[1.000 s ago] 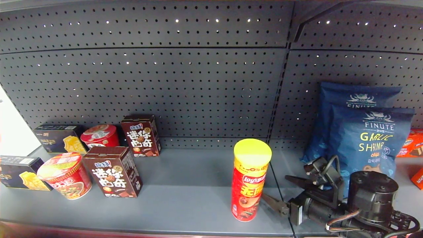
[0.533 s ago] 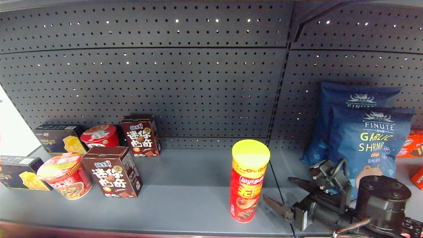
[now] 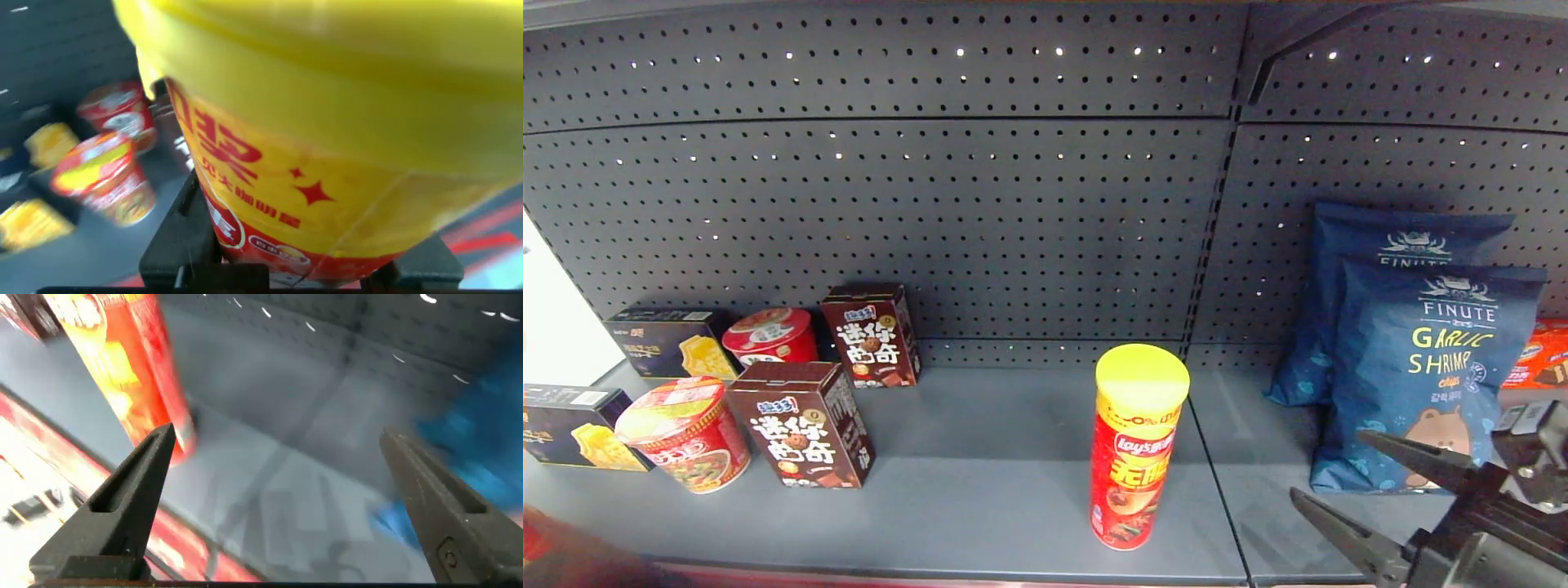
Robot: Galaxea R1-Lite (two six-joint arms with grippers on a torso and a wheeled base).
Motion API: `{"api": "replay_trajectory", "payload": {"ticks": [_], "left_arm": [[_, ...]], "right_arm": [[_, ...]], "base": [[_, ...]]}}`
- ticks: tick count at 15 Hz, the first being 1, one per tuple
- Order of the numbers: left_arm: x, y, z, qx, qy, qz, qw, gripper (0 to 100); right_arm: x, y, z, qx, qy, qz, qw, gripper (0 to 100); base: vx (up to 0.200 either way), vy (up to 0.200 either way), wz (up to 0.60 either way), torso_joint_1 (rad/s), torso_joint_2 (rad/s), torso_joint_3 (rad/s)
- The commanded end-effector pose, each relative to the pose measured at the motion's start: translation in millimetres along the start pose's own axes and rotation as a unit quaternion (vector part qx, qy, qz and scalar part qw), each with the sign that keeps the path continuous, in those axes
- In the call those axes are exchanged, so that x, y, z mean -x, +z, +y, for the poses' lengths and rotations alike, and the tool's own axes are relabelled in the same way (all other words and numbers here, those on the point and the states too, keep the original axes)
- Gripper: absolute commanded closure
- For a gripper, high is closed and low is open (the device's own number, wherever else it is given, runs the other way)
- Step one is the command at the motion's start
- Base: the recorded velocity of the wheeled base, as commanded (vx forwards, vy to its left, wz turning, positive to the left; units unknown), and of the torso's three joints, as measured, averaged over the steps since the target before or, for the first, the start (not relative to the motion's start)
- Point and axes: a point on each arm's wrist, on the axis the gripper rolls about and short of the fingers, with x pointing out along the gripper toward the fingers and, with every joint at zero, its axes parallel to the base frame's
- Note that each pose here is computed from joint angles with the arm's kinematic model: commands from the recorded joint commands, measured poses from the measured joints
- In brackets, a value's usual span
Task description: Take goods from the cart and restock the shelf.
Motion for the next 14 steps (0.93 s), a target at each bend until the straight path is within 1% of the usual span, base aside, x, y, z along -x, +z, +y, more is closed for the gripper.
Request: {"api": "replay_trajectory", "payload": {"ticks": [1,2,3,4,5,6,7,8,9,10,11,13,14], "left_arm": [[-24,15.6,5.9,0.008,-0.038,0.028,0.9989,100],[-31,19.9,7.2,0.008,-0.053,0.032,0.9981,100],[-34,22.2,7.7,0.009,-0.061,0.033,0.9975,100],[-47,27.9,9.8,0.014,-0.086,0.045,0.9952,100],[-59,33.1,11.2,0.012,-0.105,0.047,0.9933,100],[-69,36.6,10.6,0.010,-0.126,0.043,0.9911,100],[-69,36.6,10.6,0.010,-0.126,0.043,0.9911,100],[-102,38.1,8.2,0.006,-0.155,0.043,0.9869,100],[-102,38.1,8.2,0.006,-0.155,0.043,0.9869,100],[-142,40.3,4.8,0.002,-0.178,0.031,0.9835,100],[-161,39.8,1.5,0.001,-0.192,0.022,0.9811,100],[-201,35.0,-8.5,0.000,-0.215,0.001,0.9766,100],[-210,34.0,-9.7,0.001,-0.217,0.000,0.9761,100]], "right_arm": [[63,21,-8,0.021,-0.081,-0.021,0.996,0],[85,20,-8,0.024,-0.100,-0.008,0.995,0],[95,20,-8,0.023,-0.102,-0.012,0.994,0],[124,15,-8,0.023,-0.116,-0.013,0.993,0],[140,12,-8,0.021,-0.143,-0.012,0.989,0],[152,7,-7,0.018,-0.166,-0.013,0.986,0],[152,7,-7,0.018,-0.166,-0.013,0.986,0],[166,-10,-2,0.014,-0.203,-0.022,0.979,0],[166,-10,-2,0.014,-0.203,-0.022,0.979,0],[173,-30,2,0.011,-0.222,-0.042,0.974,0],[175,-37,4,0.010,-0.237,-0.045,0.970,0],[176,-42,5,0.006,-0.237,-0.050,0.970,0],[176,-43,5,0.006,-0.237,-0.048,0.970,0]], "base": [[0.000,0.000,0.00,0.000,0.00,0.000],[0.000,0.000,0.00,0.000,0.00,0.000],[0.000,0.000,0.00,0.000,0.00,0.000],[0.000,0.000,0.00,0.000,0.00,0.000],[0.000,0.000,0.00,0.000,0.00,0.000],[0.000,0.000,0.00,0.000,0.00,0.000],[0.000,0.000,0.00,0.000,0.00,0.000],[0.000,0.000,0.00,0.000,0.00,0.000],[0.000,0.000,0.00,0.000,0.00,0.000],[0.000,0.000,0.00,0.000,0.00,0.000],[0.000,0.000,0.00,0.000,0.00,0.000],[0.000,0.000,0.00,0.000,0.00,0.000],[0.000,0.000,0.00,0.000,0.00,0.000]]}}
